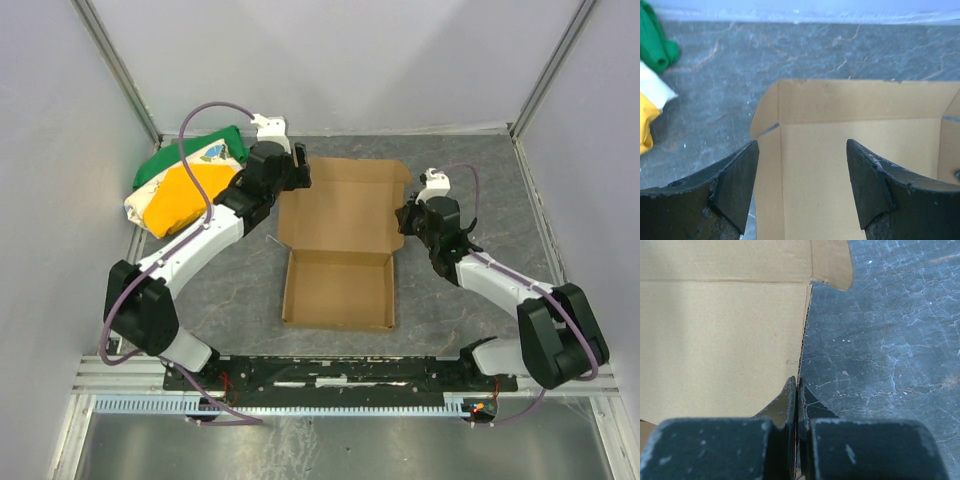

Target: Fold the paper box

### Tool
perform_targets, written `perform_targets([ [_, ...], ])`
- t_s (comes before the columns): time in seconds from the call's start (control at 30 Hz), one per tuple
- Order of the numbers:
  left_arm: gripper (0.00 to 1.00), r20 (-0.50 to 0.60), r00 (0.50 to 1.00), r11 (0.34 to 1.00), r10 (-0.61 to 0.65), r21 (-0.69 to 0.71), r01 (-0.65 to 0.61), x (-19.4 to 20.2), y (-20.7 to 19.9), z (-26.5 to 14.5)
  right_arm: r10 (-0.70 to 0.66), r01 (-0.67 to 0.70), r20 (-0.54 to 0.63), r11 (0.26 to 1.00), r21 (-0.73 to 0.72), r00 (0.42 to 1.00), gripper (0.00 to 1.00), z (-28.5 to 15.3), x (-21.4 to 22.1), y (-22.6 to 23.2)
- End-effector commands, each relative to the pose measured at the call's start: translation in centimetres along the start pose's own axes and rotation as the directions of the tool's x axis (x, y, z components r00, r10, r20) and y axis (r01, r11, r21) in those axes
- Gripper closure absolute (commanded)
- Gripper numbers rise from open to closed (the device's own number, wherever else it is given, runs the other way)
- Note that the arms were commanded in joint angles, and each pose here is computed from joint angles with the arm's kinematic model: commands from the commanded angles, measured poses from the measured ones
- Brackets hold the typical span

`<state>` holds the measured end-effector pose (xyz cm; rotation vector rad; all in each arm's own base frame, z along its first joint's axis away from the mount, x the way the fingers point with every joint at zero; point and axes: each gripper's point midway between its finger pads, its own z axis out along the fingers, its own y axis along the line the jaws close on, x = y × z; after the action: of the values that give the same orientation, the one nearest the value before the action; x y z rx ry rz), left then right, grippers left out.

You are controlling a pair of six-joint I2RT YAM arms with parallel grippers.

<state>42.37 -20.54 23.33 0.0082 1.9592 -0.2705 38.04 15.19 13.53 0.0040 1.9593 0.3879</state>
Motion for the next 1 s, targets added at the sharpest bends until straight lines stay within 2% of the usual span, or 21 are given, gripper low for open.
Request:
perform_targets([
  [0.0, 0.22, 0.117, 0.991, 0.992, 0.062, 0.099, -0.074, -5.3, -2.6, -0.6, -0.007, 0.024, 0.168, 0.995, -0.098, 0.986, 0.98, -1.6, -3.3, 1.8],
  [0.23, 0.22, 0.155, 0.988, 0.975, 0.019, 0.217, -0.053, -8.8, -5.9, -0.5, -0.004, 0.028, 0.153, 0.988, -0.154, 0.988, 0.98, -3.6, -2.6, 2.6],
  [0.33, 0.23, 0.147, 0.989, 0.962, 0.028, 0.263, -0.066, -9.7, -7.4, 0.2, -0.006, 0.031, 0.156, 0.987, -0.159, 0.988, 0.98, -4.3, -2.3, 2.6],
  [0.4, 0.26, 0.117, 0.992, 0.935, 0.056, 0.343, -0.093, -9.5, -9.2, 0.7, -0.009, 0.035, 0.159, 0.986, -0.162, 0.987, 0.98, -4.6, -2.2, 2.6],
  [0.57, 0.28, 0.067, 0.974, 0.835, 0.217, 0.504, -0.221, -7.8, -12.3, 1.7, -0.026, 0.053, 0.162, 0.985, -0.162, 0.986, 0.98, -4.9, -1.9, 2.7],
  [0.63, 0.27, 0.089, 0.945, 0.750, 0.314, 0.588, -0.304, -6.7, -13.1, 1.0, -0.029, 0.056, 0.160, 0.985, -0.162, 0.987, 0.98, -4.9, -1.9, 2.6],
  [0.67, 0.26, 0.104, 0.928, 0.687, 0.359, 0.643, -0.338, -6.0, -13.6, 0.2, -0.031, 0.057, 0.157, 0.985, -0.161, 0.987, 0.98, -4.9, -1.8, 2.6],
  [0.7, 0.25, 0.133, 0.911, 0.625, 0.390, 0.689, -0.368, -5.6, -14.1, -0.6, -0.033, 0.058, 0.155, 0.985, -0.162, 0.987, 0.99, -4.9, -1.8, 2.6],
  [0.77, 0.25, 0.179, 0.894, 0.544, 0.410, 0.739, -0.397, -5.2, -14.4, -1.7, -0.034, 0.060, 0.152, 0.984, -0.168, 0.988, 0.98, -4.9, -1.7, 2.7],
  [0.8, 0.25, 0.202, 0.890, 0.521, 0.408, 0.749, -0.409, -5.1, -14.4, -1.8, -0.035, 0.061, 0.152, 0.984, -0.170, 0.988, 0.98, -5.0, -1.7, 2.8],
  [0.97, 0.26, 0.213, 0.903, 0.505, 0.372, 0.770, -0.390, -4.9, -13.1, -0.8, -0.043, 0.069, 0.151, 0.982, -0.174, 0.988, 0.98, -5.2, -1.9, 2.9],
])
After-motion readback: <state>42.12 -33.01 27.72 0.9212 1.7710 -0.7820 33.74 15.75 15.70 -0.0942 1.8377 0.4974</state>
